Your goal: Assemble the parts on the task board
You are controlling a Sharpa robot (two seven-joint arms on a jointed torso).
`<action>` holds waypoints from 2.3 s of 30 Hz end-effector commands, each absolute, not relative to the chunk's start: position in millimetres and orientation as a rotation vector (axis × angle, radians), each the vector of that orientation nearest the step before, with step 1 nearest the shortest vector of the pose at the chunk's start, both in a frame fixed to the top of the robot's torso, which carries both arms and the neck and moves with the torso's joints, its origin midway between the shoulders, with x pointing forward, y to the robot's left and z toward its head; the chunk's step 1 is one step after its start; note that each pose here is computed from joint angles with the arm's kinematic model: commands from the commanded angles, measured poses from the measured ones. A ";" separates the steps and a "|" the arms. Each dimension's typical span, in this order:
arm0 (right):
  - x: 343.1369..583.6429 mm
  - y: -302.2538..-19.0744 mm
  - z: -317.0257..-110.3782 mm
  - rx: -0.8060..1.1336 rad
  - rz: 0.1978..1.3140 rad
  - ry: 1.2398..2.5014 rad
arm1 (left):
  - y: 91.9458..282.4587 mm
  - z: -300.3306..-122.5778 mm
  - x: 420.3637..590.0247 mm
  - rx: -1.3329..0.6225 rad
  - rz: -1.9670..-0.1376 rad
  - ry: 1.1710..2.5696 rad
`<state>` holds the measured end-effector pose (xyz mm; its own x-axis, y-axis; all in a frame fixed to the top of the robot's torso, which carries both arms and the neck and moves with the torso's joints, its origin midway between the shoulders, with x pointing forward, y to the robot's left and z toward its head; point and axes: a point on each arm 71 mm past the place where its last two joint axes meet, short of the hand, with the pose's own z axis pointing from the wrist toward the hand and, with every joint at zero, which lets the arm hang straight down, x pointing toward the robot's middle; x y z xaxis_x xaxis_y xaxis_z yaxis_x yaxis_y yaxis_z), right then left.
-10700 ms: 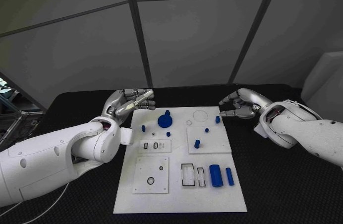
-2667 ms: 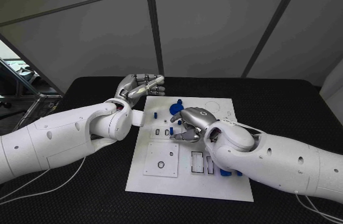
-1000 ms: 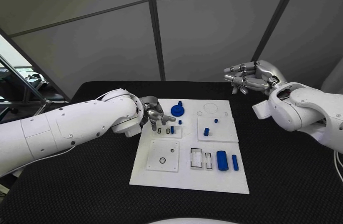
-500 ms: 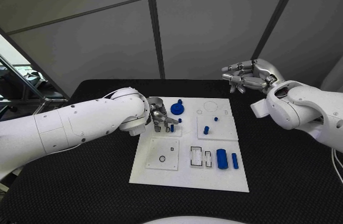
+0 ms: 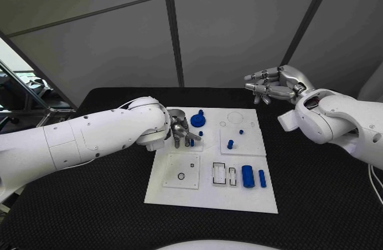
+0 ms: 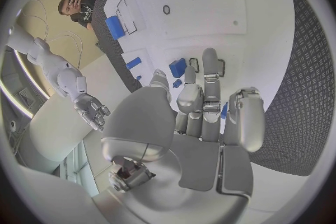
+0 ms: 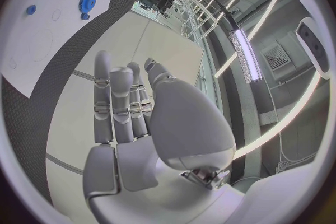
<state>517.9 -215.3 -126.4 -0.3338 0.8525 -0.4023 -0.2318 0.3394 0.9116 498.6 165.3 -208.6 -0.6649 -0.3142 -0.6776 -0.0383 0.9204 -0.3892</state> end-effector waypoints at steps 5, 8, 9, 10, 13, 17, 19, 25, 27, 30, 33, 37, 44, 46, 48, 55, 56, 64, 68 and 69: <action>516.8 -209.4 -125.2 0.552 1.254 1.535 | 162.5 -207.8 498.6 -0.229 -0.432 2.276; 516.8 -208.8 -125.4 0.550 1.254 1.538 | 161.9 -207.8 498.5 -0.226 -0.434 2.278; 516.8 -208.5 -125.4 0.550 1.254 1.539 | 161.3 -207.8 498.4 -0.223 -0.435 2.279; 516.9 -208.2 -125.5 0.549 1.254 1.540 | 160.7 -207.8 498.3 -0.220 -0.436 2.281; 516.9 -207.7 -125.5 0.548 1.255 1.541 | 159.9 -207.9 498.1 -0.216 -0.437 2.284; 516.9 -207.4 -125.7 0.548 1.255 1.544 | 159.5 -208.1 498.3 -0.213 -0.436 2.287; 516.8 -207.5 -125.7 0.549 1.254 1.544 | 159.7 -208.3 498.4 -0.212 -0.435 2.289; 516.8 -207.6 -125.8 0.549 1.253 1.545 | 160.4 -208.5 498.6 -0.209 -0.431 2.294; 516.9 -207.6 -125.8 0.549 1.253 1.545 | 160.4 -208.2 498.6 -0.210 -0.434 2.292; 517.0 -207.3 -125.9 0.549 1.254 1.547 | 160.9 -207.4 497.9 -0.222 -0.442 2.285; 517.2 -207.4 -126.0 0.548 1.254 1.547 | 162.9 -206.0 495.7 -0.259 -0.466 2.278; 517.6 -207.6 -126.2 0.549 1.254 1.548 | 165.7 -203.0 493.3 -0.307 -0.495 2.261; 518.6 -207.4 -127.0 0.546 1.257 1.556 | 172.0 -195.8 488.3 -0.380 -0.519 2.203; 518.9 -207.3 -127.2 0.545 1.258 1.558 | 173.9 -194.2 486.4 -0.396 -0.520 2.189; 519.1 -207.4 -127.3 0.545 1.258 1.559 | 176.1 -192.8 484.8 -0.411 -0.520 2.175; 519.3 -208.4 -127.3 0.542 1.259 1.556 | 181.1 -191.6 485.0 -0.413 -0.495 2.130; 519.3 -208.5 -127.3 0.542 1.259 1.556 | 181.5 -191.8 485.2 -0.411 -0.491 2.126; 519.1 -209.1 -127.0 0.528 1.253 1.554 | 182.5 -196.8 487.2 -0.392 -0.446 2.098; 518.9 -208.5 -126.9 0.521 1.252 1.554 | 181.1 -200.7 487.8 -0.385 -0.429 2.106; 518.9 -208.4 -126.9 0.520 1.252 1.554 | 181.0 -201.8 487.8 -0.382 -0.424 2.111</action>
